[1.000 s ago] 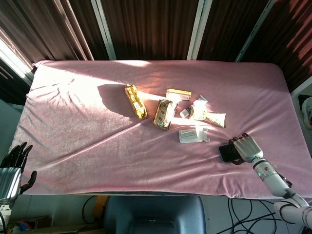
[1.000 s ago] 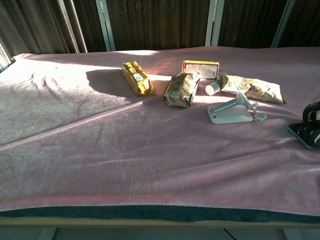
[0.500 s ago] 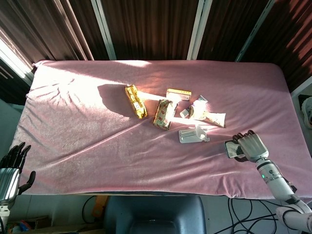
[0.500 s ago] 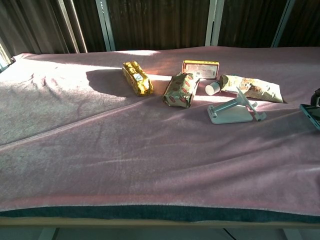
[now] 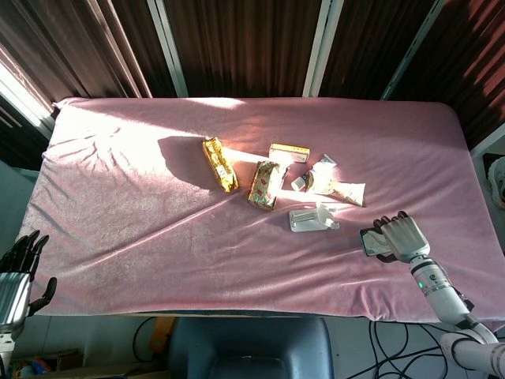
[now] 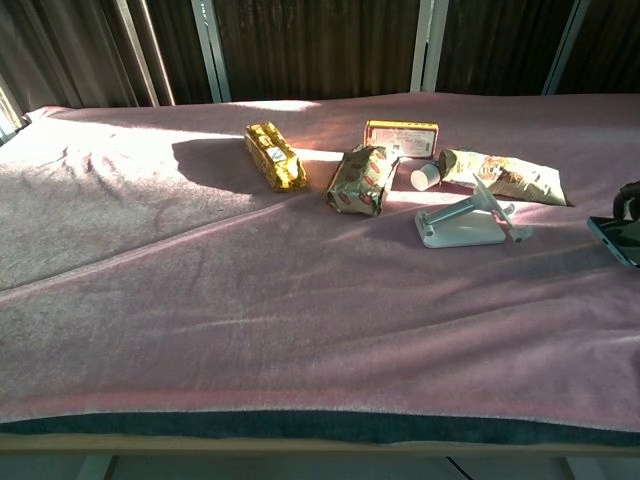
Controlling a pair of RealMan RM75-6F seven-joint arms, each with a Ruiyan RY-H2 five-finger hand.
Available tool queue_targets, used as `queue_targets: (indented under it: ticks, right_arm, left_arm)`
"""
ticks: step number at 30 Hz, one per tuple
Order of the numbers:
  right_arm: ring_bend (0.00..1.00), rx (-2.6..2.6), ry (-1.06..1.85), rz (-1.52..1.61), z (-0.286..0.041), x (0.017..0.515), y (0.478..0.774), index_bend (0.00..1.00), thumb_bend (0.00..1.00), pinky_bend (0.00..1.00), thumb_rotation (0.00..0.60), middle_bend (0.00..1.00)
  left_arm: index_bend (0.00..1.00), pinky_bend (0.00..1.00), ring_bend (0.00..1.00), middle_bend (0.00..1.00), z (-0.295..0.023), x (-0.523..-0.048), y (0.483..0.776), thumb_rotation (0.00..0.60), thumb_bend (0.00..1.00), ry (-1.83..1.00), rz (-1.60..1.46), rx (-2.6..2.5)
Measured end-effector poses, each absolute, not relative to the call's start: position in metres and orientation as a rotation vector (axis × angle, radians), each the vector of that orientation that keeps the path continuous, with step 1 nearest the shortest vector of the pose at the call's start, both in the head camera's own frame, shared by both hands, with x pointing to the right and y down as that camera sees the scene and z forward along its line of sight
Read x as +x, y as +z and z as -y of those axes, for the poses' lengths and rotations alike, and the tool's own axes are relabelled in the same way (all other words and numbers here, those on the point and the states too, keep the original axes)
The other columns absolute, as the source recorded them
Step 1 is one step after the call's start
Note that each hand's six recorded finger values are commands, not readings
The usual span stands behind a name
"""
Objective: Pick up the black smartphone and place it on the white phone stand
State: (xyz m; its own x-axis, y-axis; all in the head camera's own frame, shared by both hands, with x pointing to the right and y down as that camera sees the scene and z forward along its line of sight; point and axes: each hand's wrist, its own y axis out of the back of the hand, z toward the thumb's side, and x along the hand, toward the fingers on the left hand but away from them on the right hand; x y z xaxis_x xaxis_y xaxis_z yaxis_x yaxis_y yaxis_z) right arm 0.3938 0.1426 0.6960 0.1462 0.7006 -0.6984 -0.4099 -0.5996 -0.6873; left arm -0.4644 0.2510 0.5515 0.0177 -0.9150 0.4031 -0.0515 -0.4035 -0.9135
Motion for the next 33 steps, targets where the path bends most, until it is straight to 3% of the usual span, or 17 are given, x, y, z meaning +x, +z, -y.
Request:
queue_targets:
  ticks: [9, 33]
  right_arm:
    - [0.59, -1.570, 1.561, 0.398, -0.134, 0.391, 0.686, 0.98, 0.33, 0.39, 0.600, 0.72]
    - [0.60, -1.831, 1.433, 0.736, -0.083, 0.362, 0.659, 1.00, 0.33, 0.39, 0.600, 0.75]
  left_arm:
    - [0.00, 0.17, 0.00, 0.00, -0.250, -0.465, 0.552, 0.600, 0.41, -1.479, -1.022, -1.555]
    - [0.00, 0.17, 0.00, 0.00, -0.248, -0.465, 0.555, 0.600, 0.41, -1.496, -1.017, -1.546]
